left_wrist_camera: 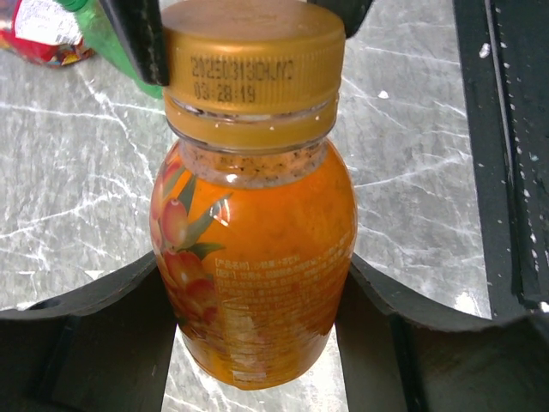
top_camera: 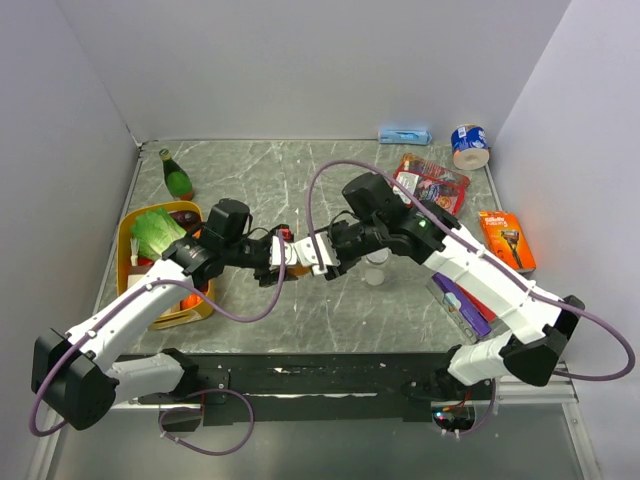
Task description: Screw on the bottle caps
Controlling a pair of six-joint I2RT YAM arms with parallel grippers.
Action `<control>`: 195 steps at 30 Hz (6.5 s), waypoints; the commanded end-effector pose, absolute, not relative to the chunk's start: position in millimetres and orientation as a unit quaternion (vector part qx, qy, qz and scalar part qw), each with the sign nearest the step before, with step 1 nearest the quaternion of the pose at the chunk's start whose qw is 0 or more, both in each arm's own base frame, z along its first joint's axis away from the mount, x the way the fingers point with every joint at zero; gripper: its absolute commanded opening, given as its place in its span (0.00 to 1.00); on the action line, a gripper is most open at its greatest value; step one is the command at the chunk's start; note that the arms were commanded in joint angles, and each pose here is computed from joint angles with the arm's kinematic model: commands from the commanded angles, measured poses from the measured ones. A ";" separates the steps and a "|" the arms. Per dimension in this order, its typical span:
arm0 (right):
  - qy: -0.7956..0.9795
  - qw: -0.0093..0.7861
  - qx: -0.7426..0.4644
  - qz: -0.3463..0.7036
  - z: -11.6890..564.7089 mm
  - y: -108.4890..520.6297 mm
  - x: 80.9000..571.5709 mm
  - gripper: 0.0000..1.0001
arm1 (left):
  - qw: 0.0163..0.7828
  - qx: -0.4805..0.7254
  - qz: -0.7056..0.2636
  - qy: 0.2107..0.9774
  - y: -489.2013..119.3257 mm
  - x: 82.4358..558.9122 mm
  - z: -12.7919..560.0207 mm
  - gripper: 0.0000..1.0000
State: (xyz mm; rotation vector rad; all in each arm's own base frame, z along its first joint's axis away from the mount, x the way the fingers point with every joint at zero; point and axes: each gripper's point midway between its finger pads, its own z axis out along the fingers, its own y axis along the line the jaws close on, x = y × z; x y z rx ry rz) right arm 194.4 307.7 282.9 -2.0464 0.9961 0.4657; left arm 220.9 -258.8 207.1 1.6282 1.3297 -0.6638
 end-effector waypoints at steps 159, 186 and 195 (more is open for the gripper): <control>0.625 0.417 -0.597 0.281 310.3 303.6 256.1 0.00 | 0.507 0.467 -0.243 0.682 -249.4 253.2 209.0 0.96; 0.720 0.352 -0.586 0.120 180.6 274.8 347.8 0.00 | 0.502 0.398 -0.200 0.741 -173.9 260.4 175.8 0.96; 0.730 0.349 -0.573 0.127 159.0 277.4 353.1 0.07 | 0.499 0.408 -0.193 0.740 -172.4 261.4 173.3 0.96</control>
